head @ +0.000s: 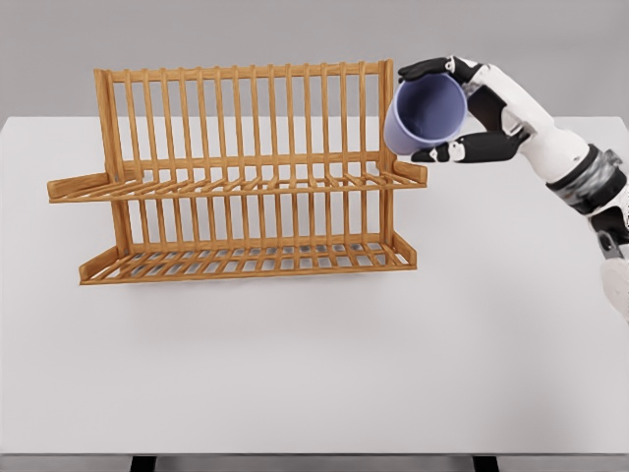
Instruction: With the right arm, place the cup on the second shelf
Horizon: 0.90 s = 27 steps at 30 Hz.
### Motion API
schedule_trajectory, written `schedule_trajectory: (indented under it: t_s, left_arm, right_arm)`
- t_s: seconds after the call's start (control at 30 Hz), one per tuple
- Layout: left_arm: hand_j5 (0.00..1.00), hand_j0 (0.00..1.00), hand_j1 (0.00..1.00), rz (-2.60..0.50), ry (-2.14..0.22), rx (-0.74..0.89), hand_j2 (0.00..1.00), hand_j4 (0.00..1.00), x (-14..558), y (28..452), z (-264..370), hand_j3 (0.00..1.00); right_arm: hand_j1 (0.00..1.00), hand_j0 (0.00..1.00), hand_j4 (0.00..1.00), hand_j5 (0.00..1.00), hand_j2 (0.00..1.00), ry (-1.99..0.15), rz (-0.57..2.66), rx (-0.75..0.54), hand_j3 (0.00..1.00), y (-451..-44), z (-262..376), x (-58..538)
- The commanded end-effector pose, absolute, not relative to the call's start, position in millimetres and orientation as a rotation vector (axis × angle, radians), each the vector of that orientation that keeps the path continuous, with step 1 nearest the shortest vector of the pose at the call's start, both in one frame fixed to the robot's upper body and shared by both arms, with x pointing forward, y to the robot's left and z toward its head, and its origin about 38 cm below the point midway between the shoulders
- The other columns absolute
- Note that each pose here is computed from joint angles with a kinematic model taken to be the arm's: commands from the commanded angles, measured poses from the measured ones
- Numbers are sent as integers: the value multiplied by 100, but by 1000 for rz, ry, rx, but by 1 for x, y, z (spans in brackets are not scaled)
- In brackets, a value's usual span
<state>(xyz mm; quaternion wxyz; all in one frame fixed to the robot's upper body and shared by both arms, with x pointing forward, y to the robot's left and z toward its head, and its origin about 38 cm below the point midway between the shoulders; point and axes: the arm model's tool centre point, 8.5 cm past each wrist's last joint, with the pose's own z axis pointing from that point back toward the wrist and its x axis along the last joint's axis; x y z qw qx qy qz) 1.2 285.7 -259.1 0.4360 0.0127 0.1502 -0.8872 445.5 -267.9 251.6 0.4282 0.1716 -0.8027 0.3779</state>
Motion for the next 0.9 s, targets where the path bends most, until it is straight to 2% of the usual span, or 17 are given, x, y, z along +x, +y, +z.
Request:
schedule_trajectory:
  t_s: [0.0,0.87]
  left_arm:
    - [100,100,100,-2208,375,32,100,100,1,286,-259,100]
    - [100,100,100,-2208,375,32,100,100,1,286,-259,100]
  right_arm:
    - [68,68,68,68,68,-2002,943,453,68,-259,248,445]
    - [71,71,71,71,71,-2000,996,473,71,-236,236,442]
